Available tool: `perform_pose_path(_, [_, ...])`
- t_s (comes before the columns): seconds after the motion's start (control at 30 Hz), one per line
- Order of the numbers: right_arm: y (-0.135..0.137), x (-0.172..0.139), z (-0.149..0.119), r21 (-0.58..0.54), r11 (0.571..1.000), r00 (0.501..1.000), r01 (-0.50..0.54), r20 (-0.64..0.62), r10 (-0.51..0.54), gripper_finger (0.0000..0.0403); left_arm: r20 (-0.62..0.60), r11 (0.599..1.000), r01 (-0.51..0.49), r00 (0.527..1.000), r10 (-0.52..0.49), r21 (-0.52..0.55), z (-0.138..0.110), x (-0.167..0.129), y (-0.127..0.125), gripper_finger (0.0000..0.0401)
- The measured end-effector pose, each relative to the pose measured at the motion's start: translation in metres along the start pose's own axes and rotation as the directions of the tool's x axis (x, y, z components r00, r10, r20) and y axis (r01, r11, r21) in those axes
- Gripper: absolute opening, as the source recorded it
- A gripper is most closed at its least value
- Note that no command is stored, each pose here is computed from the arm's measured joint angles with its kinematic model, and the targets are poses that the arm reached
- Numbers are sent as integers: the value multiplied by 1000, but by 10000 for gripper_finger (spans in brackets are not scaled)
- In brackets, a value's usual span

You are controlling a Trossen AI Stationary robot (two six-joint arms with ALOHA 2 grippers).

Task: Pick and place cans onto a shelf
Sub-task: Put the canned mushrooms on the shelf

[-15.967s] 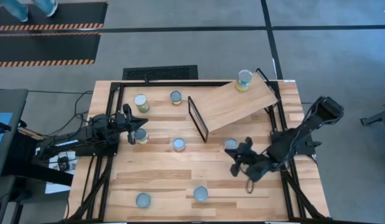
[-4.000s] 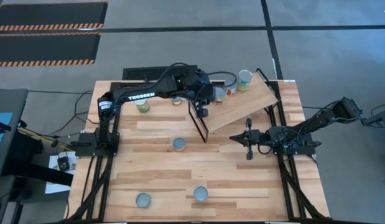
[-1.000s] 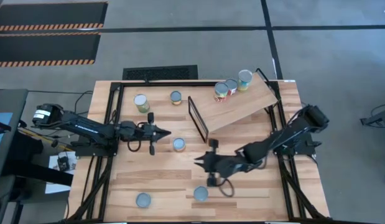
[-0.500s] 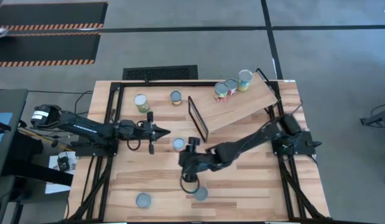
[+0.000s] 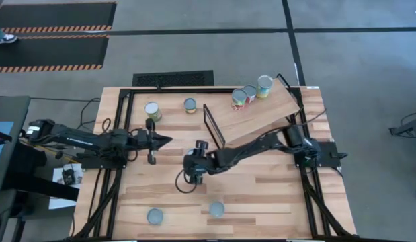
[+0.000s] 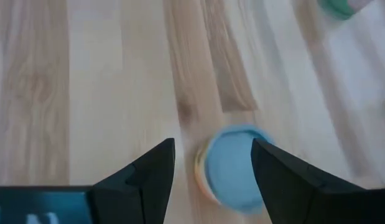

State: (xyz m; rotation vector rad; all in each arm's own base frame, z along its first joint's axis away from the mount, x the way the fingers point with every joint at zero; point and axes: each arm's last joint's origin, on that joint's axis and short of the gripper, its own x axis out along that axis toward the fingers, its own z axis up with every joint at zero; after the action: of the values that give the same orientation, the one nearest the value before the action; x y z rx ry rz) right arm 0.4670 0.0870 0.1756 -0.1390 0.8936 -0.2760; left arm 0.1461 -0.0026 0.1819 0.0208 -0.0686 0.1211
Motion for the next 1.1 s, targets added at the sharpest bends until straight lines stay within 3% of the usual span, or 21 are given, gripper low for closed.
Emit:
perform_pose_path(0.4, [-7,35,-16,6,1000,995,-27,-94,27,221,-17,1000,0,1000,0,3,-1,-2,0,0])
perform_pose_path(0.53, [-7,39,-18,8,999,993,-53,-103,53,183,-21,1000,0,1000,1,5,-1,-2,0,0])
perform_pose_path(0.9, [2,30,-17,-29,994,990,-104,-101,100,28,-24,1000,-18,1000,18,8,-1,-1,1,0])
perform_pose_path(1.1, [3,12,-10,-56,985,984,-161,-86,156,8,-32,1000,-25,999,25,17,-2,-1,1,0])
